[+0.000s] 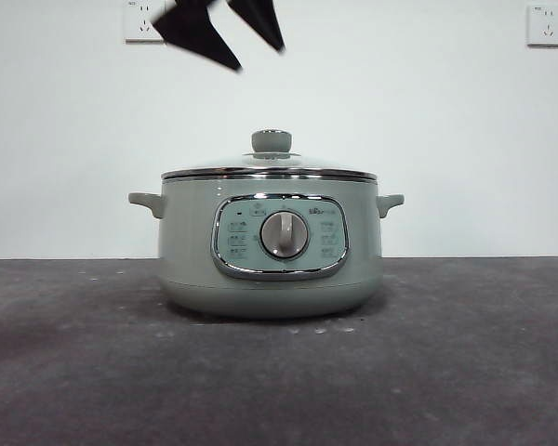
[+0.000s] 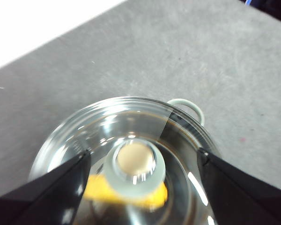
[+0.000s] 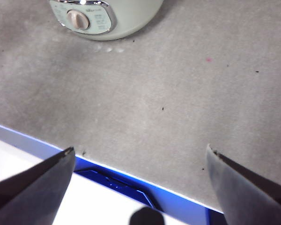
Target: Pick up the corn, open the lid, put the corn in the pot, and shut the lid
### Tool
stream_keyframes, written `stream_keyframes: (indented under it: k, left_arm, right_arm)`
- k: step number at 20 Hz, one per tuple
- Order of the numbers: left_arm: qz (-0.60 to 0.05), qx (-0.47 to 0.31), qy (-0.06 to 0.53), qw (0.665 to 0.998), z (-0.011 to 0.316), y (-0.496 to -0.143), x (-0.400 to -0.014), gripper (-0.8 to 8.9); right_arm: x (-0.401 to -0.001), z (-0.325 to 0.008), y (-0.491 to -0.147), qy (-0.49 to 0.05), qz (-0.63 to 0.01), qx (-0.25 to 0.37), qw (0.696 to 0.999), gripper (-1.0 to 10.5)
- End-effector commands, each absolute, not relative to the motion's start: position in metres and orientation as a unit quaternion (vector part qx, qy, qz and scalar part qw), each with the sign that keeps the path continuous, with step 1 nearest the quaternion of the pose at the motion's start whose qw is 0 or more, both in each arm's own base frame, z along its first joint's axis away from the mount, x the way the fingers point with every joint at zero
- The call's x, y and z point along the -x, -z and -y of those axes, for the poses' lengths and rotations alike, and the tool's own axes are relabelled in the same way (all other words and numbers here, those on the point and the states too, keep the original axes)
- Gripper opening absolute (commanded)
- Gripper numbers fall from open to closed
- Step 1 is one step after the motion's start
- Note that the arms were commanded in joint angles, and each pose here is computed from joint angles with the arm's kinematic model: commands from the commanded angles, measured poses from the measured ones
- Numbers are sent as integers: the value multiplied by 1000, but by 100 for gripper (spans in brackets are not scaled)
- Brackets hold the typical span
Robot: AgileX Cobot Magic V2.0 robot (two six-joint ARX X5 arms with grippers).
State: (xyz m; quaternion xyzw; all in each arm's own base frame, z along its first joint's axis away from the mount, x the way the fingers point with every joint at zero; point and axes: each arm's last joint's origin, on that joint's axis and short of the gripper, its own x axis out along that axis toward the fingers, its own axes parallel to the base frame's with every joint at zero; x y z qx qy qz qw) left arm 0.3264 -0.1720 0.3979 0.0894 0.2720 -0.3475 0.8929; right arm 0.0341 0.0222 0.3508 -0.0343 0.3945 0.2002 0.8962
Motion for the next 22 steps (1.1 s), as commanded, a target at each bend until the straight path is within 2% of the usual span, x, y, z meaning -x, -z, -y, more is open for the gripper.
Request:
stream_keyframes:
  k: [1, 6, 11, 13, 18, 19, 20, 21, 22]
  left_arm:
    - [-254, -91, 344, 899, 152, -426, -300, 387]
    - [-272, -98, 333, 898, 110, -462, -231, 386]
    - [-317, -100, 331, 883, 83, -473, -170, 385]
    - [-335, -101, 330, 877, 78, -472, -158, 377]
    - [-334, -93, 329, 879, 76, -473, -155, 377]
    - [-335, -93, 329, 878, 77, -473, -155, 375]
    - [-336, -93, 329, 878, 77, -473, -156, 366]
    - [-336, -93, 329, 878, 77, -473, -156, 294]
    - [-336, -93, 329, 878, 77, -473, -156, 165]
  right_arm:
    - [-33, -21, -347, -193, -405, 42, 893, 469]
    - [-36, -23, -351, -196, -382, 44, 902, 469]
    - [-43, -28, -355, -206, -354, 44, 911, 469]
    - [-45, -30, -355, -208, -357, 54, 909, 469]
    - [-54, -37, -353, -210, -375, 65, 901, 468]
    - [-55, -38, -353, -209, -379, 67, 899, 435]
    - [-57, -39, -353, -208, -382, 68, 898, 323]
    - [-57, -40, -353, -208, -383, 69, 897, 164]
    - [-58, -40, -352, -208, -385, 70, 897, 7]
